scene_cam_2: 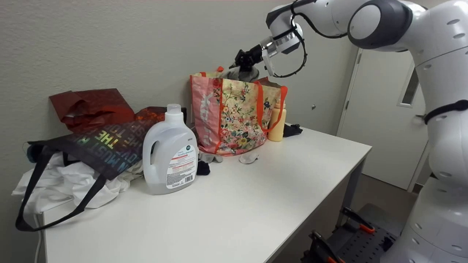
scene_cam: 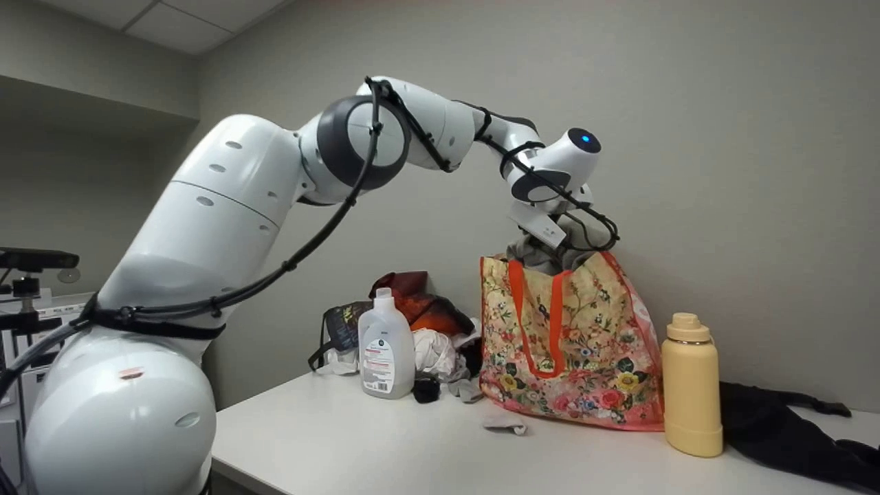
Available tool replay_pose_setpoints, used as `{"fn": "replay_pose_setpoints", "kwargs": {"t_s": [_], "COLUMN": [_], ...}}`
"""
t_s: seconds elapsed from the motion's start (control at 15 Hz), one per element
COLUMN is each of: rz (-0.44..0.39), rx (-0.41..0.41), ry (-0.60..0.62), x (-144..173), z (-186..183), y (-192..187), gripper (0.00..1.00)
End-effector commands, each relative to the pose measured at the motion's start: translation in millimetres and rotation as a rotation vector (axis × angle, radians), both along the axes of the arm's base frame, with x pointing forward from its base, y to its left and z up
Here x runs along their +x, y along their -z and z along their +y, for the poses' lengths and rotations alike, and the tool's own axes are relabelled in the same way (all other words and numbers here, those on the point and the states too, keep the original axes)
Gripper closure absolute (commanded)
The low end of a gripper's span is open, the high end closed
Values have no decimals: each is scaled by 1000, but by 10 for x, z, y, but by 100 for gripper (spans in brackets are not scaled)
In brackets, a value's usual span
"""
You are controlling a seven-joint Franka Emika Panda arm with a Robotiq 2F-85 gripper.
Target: Put the cloth on the table in the bag
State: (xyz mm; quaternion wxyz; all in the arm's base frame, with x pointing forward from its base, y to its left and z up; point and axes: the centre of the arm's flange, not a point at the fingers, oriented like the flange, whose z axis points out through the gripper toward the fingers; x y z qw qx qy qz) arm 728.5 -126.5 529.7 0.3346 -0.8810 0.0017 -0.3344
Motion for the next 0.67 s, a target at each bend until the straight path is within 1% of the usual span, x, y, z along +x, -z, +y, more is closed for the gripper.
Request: {"fn": "replay_pose_setpoints", "kwargs": {"t_s": [0.0, 0.13, 0.27, 0.33, 0.47, 0.6], "rz": [-2, 42, 124, 164, 235, 286], "rx": [-55, -109, -155, -174, -185, -143], "ry": [-87, -134, -147, -143, -120, -86], "x": [-624, -842, -936, -965, -981, -926], "z": [587, 923, 1085, 1119, 1082, 933], "y": [-359, -437, -330, -231, -6, 175], "gripper": [97, 97, 97, 97, 97, 97]}}
